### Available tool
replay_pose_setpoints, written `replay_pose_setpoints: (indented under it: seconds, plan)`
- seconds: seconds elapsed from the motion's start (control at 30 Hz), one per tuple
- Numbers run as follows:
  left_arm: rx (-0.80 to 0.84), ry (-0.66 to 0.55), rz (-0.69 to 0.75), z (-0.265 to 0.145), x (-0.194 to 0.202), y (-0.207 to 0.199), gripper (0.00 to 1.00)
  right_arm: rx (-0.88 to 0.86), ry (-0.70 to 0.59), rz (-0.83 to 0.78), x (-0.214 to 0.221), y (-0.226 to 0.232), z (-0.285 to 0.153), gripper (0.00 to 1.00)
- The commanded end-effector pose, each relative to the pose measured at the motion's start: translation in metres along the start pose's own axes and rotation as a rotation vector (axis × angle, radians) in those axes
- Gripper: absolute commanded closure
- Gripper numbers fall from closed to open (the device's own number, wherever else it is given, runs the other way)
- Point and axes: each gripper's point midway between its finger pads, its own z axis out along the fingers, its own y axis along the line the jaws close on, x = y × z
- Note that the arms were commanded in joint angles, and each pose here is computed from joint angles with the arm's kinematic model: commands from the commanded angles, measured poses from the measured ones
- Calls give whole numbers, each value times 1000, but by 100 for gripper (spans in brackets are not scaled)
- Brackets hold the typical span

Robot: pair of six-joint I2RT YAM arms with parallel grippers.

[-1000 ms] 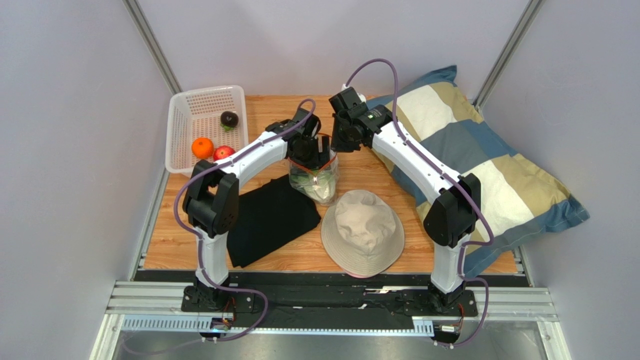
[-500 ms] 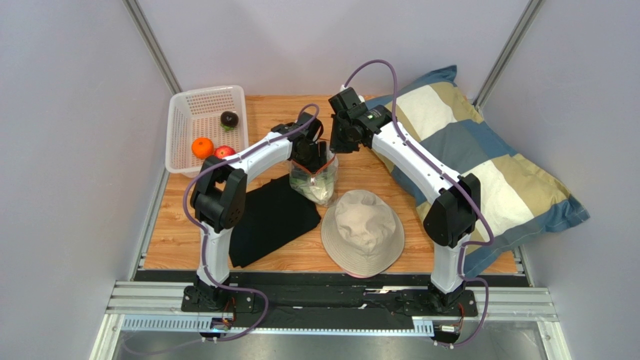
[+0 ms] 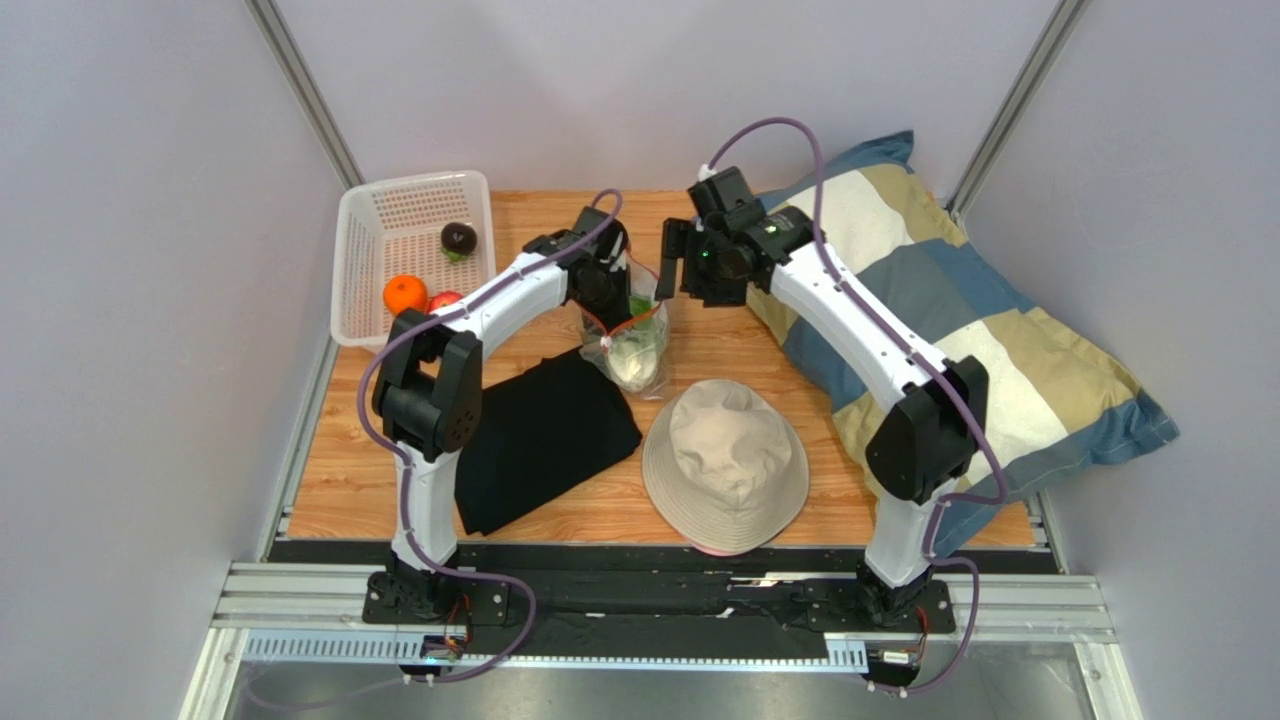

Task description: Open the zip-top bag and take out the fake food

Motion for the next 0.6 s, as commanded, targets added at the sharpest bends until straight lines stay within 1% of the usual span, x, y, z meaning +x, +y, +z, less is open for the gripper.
replay_pose_setpoints:
  seconds: [0.0, 0.07, 0.1, 0.13, 0.17, 0.2, 0.23, 0.27, 0.3, 0.33, 0.4, 0.43, 0.47, 0.53, 0.57]
  plan:
    - [284, -169, 23, -67, -62, -40, 100, -150, -129, -27, -29, 3, -48, 20]
    - [388, -166, -25, -78, -74, -46, 100, -225, -160, -56, -31, 9, -57, 20]
    - [420, -159, -48, -81, -77, -47, 100, -213, -138, -73, -20, -1, -49, 18]
    - [450, -152, -91, -84, -81, -48, 100, -238, -163, -78, -21, -3, -58, 18]
    - [491, -153, -105, -88, -87, -49, 100, -284, -216, -81, -30, 1, -62, 18]
    - [504, -156, -117, -91, -90, -48, 100, -317, -222, -80, -27, 0, -61, 17]
    - [514, -158, -130, -93, -94, -48, 100, -354, -196, -78, -15, -3, -55, 15]
    - [534, -160, -127, -97, -96, -51, 100, -407, -255, -104, -23, 4, -59, 15]
    - [543, -159, -131, -99, -98, -52, 100, -440, -246, -124, -17, 8, -55, 15]
    - [551, -155, -154, -101, -99, -52, 100, -500, -207, -158, -6, 14, -51, 16]
    - [615, -158, -170, -108, -102, -59, 100, -521, -142, -163, 4, 15, -34, 17]
    - [641, -148, -210, -111, -103, -64, 100, -515, -125, -162, 6, 13, -29, 17]
    - [676, -160, -204, -116, -104, -68, 100, -511, -115, -167, 9, 12, -23, 17]
    - [692, -157, -220, -120, -104, -71, 100, -529, -100, -188, 12, 13, -13, 17]
    - [694, -148, -228, -119, -101, -70, 100, -539, -120, -216, 10, 15, -11, 17]
